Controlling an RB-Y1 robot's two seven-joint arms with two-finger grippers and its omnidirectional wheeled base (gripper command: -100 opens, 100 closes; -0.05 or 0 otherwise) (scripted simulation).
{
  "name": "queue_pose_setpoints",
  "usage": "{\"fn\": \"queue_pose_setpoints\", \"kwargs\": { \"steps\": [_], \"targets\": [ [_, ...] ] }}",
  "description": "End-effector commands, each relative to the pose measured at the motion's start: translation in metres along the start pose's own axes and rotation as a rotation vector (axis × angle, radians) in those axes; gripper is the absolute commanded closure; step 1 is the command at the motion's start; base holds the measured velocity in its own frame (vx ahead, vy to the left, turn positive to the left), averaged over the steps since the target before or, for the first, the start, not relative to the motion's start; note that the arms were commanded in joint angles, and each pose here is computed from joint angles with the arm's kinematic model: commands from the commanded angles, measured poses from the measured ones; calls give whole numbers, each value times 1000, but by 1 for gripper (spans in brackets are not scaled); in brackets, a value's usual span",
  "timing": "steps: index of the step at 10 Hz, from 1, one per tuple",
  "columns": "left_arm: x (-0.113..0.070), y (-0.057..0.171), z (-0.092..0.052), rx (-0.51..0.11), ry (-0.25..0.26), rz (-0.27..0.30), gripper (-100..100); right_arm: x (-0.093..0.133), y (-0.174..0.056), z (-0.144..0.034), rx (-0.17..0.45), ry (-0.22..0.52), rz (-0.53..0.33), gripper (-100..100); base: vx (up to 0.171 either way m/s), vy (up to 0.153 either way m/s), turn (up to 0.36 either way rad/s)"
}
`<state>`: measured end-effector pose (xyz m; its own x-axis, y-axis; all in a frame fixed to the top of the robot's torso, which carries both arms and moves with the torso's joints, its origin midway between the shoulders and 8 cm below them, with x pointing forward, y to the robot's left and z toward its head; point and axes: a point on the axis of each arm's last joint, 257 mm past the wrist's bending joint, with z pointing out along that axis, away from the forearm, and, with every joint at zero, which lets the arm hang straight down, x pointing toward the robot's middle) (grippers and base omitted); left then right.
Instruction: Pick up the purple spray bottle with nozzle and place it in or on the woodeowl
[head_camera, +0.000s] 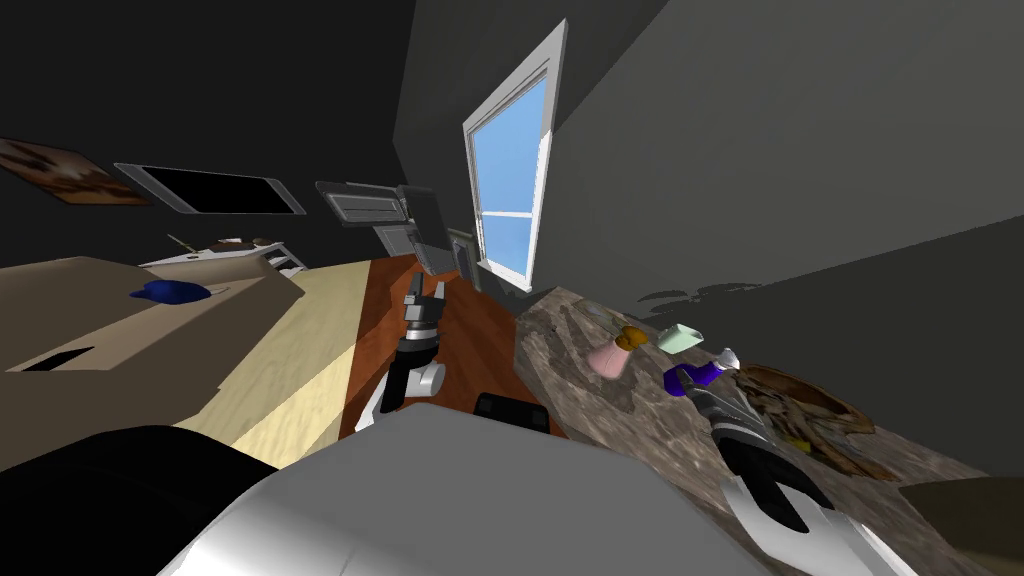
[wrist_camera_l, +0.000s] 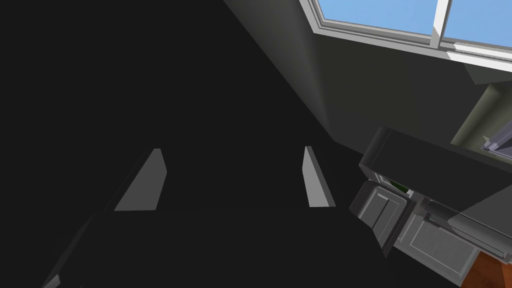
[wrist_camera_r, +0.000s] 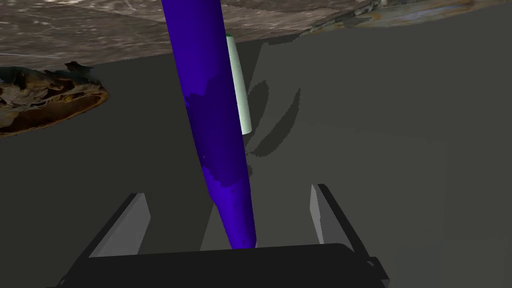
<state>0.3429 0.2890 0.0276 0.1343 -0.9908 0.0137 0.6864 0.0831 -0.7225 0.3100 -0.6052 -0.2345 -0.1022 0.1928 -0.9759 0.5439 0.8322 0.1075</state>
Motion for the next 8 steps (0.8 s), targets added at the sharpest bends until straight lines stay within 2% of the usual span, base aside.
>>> {"fn": "queue_pose_setpoints", "kwargs": {
  "steps": [1, 3, 4, 5, 6, 7, 8],
  "targets": [
    [0, 0, 0, 0, 0, 0, 0, -4, -27, 0, 61, 8, -71, -100, 93, 95, 18],
    [0, 0, 0, 0, 0, 0, 0, -8, -44, 0, 99, 12, -112, -100, 73, 78, 3],
    [0, 0, 0, 0, 0, 0, 0, -7, -38, 0, 82, 9, -96, -100, 26, 32, -3],
    [0, 0, 0, 0, 0, 0, 0, -7, -39, 0, 87, 10, -100, 0, 5, 6, 0],
    [0, 0, 0, 0, 0, 0, 0, -7, -39, 0, 86, 10, -99, -100, 0, 0, 0],
    [0, 0, 0, 0, 0, 0, 0, -7, -39, 0, 86, 10, -99, 100, 0, 0, 0],
    [0, 0, 0, 0, 0, 0, 0, -7, -39, 0, 86, 10, -99, 100, 0, 0, 0]
  ]
}}
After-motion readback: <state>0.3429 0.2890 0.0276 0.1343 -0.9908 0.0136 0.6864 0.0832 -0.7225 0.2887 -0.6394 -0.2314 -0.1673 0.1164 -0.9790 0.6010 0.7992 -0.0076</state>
